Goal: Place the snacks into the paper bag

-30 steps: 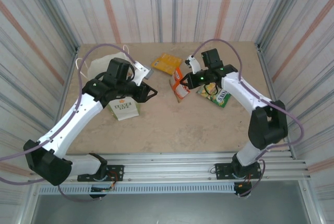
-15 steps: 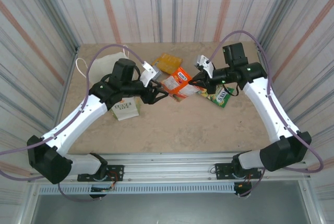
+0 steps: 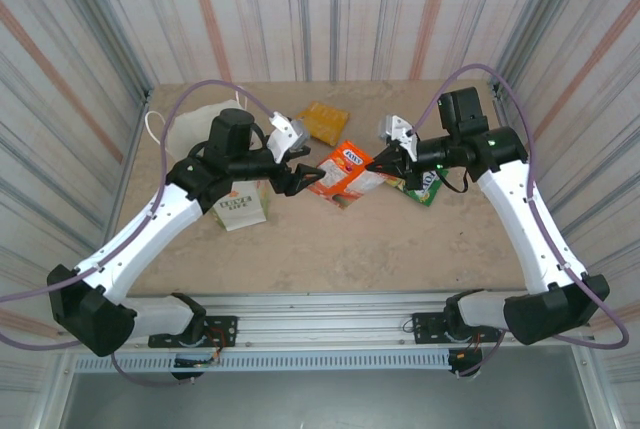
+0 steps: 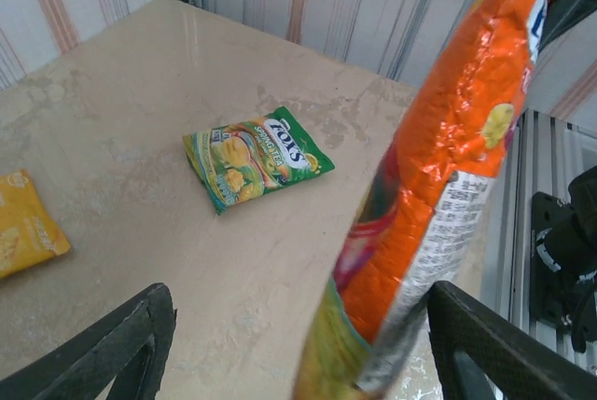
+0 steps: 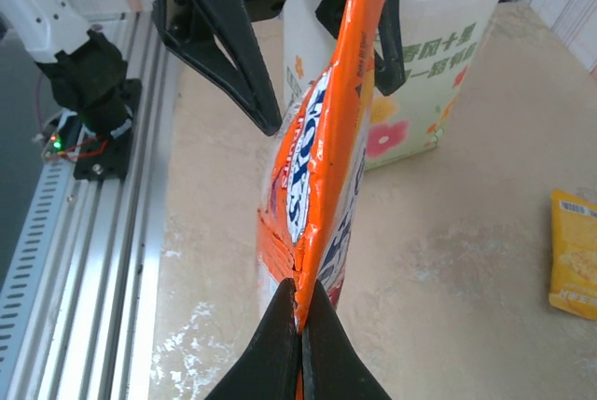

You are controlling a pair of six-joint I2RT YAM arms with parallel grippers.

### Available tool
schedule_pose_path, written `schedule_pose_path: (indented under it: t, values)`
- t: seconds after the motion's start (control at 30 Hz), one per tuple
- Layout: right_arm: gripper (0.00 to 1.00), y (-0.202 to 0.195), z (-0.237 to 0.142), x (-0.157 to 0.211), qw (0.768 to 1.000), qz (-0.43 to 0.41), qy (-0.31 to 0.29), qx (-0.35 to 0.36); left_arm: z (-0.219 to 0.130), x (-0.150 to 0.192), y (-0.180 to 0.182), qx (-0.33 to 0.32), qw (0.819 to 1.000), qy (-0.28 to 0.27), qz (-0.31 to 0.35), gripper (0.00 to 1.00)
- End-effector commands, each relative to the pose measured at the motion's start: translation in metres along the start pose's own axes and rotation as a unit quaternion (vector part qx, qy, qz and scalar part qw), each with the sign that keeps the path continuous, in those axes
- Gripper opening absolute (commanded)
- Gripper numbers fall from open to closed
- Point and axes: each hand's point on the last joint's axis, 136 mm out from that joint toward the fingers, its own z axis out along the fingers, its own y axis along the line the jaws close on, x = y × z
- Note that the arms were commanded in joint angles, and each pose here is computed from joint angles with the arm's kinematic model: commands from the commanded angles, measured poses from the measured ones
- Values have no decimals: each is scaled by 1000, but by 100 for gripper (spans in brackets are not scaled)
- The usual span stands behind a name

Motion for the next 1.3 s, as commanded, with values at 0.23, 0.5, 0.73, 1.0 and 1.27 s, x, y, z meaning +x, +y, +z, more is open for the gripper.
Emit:
schedule_pose_path:
  t: [0.23,0.5,0.73,1.0,1.27]
  values:
    - [0,16,1,-22,999,-43,-25,-22,12,-5,-48,123,990,17,63,66]
    - [0,12,2,-24,998,-47,-29,-15,18,-3,-54,137,988,33,59,32]
    - [2,1,3,-20,998,-34,-32,29,4,-12,-46,87,994,24,65,15]
    - [50,-43,-9,-28,966,107,-153,182,-45,-39,-8,-79,996,25,24,8]
    - [51,-48,30,1,945,264,-115,151,-137,-70,42,-270,959,-24,-76,7]
